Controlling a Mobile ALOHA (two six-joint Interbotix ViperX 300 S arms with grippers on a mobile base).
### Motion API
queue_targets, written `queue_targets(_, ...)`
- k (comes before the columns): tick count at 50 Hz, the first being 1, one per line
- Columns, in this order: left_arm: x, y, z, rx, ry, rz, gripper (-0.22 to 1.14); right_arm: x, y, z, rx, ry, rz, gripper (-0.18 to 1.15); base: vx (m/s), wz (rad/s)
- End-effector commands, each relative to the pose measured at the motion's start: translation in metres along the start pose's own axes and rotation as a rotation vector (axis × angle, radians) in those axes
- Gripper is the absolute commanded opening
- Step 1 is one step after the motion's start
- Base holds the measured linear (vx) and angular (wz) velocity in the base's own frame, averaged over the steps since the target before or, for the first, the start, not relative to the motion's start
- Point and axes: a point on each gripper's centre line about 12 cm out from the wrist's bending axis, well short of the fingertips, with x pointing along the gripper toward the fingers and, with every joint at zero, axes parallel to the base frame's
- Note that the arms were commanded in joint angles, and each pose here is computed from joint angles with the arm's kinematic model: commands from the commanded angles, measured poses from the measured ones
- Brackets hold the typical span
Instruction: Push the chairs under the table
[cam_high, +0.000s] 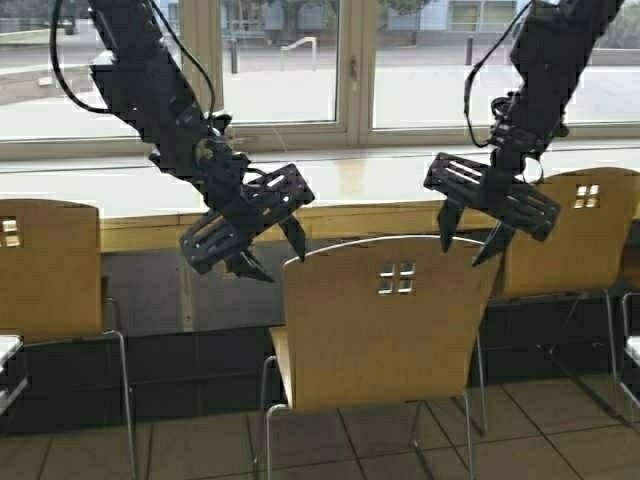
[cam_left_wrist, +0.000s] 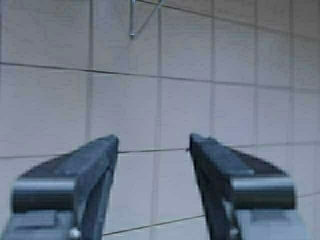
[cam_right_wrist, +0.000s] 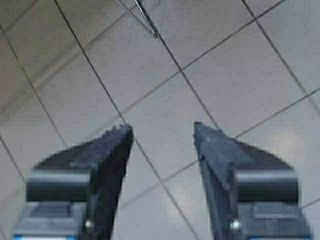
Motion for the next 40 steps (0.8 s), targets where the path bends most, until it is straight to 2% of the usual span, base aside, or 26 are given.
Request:
queue_targets(1,0.008,-0.012,0.016,-0.187,-0.074,-0.057,0.82,-0.003,0.011,0.006,0.169,-0.056,0.023,0.79,0.07,-0.22)
queue_targets(8,0.019,-0.021,0.026,-0.339,-0.124,-0.132,0.83,0.001,0.011,0.002,0.307,-0.075,0.011,0.79,0.08,-0.14)
queue_targets(23,0.046,-0.042,0.045,-0.471,-0.164,-0.196,0.85,0.016,0.019,0.000,0.462,0.004,0.023,0.80,0.13,-0.01)
queue_targets(34,0.045,-0.038,0.046,-0.553,-0.164,-0.154,0.86,0.020,0.035,0.012,0.468,0.130,0.091,0.83,0.20,0.02)
queue_targets(40,0.046,-0.028,0.044,-0.639,-0.182,-0.114,0.86,0.019,0.037,0.023,0.476,0.101,0.105,0.84,0.20,0.02)
